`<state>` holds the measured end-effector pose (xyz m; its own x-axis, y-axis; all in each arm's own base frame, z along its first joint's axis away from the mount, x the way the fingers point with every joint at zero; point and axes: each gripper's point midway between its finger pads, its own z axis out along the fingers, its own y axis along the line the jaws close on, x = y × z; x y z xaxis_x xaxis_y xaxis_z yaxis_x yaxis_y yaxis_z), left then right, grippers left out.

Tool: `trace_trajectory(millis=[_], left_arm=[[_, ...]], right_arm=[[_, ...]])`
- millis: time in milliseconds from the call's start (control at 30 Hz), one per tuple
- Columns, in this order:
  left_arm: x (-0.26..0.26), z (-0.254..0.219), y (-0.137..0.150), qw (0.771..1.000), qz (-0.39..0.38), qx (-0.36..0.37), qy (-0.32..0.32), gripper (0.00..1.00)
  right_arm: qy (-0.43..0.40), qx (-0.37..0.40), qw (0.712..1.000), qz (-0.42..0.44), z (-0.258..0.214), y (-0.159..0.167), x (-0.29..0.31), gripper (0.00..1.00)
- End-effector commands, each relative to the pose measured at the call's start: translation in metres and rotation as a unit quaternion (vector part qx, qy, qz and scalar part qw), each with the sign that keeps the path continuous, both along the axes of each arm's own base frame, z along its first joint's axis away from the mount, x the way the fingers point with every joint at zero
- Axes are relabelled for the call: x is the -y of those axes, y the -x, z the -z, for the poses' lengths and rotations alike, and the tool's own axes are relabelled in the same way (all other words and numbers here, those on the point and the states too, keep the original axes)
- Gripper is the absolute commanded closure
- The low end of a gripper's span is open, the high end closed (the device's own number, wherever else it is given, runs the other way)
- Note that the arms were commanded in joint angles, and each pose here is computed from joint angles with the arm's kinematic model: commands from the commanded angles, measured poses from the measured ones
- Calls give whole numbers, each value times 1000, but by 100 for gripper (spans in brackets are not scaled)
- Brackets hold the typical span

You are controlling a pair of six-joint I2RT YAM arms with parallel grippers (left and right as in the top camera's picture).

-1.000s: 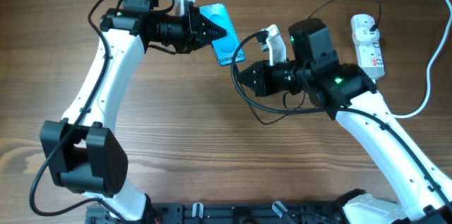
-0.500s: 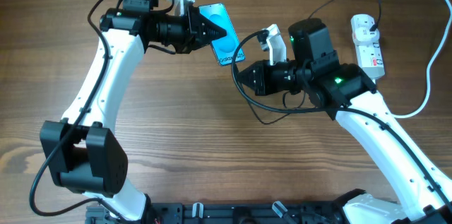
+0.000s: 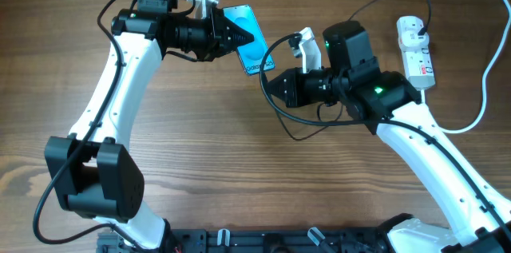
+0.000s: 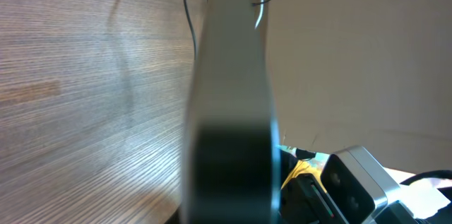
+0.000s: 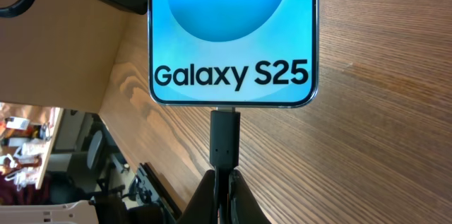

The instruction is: Plug charger to phone and switch on socket

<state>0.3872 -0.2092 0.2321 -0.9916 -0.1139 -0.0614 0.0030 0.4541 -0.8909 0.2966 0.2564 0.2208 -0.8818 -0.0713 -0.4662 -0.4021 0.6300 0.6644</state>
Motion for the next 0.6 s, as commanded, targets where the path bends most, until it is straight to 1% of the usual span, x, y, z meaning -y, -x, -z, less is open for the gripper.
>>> trace_trajectory(millis=[0,200,267,333,400,433,467,500,533,567], left_arm=[[20,-25,29,998,51,-10,47,96],[20,-24,30,998,51,-13,47,96],[20,-24,29,998,51,-13,47,96],[20,-24,29,998,51,-11,47,96],[20,-25,28,998,51,-9,47,96],[20,-25,28,998,51,-8,47,96],[20,-25,28,998,51,-6,48,96],[21,-25,28,998,51,-6,48,96],[20,-25,28,998,51,-6,48,96],[21,-25,27,998,51,-4,47,96]], right_arm=[[-4,23,1000,15,-4,-15,-2,96],[-9,30,999,15,-7,-18,-4,95],[-10,29,999,15,-7,-17,-4,76],[-10,29,999,15,-7,-17,-4,61],[-9,27,999,14,-6,-17,-4,40],[-8,26,1000,14,-6,-16,-3,30],[-5,24,1000,13,-4,-15,-3,23],[-3,22,1000,13,-3,-14,-2,21],[2,23,1000,7,-1,-12,-1,21],[5,22,1000,5,0,-11,-1,25]])
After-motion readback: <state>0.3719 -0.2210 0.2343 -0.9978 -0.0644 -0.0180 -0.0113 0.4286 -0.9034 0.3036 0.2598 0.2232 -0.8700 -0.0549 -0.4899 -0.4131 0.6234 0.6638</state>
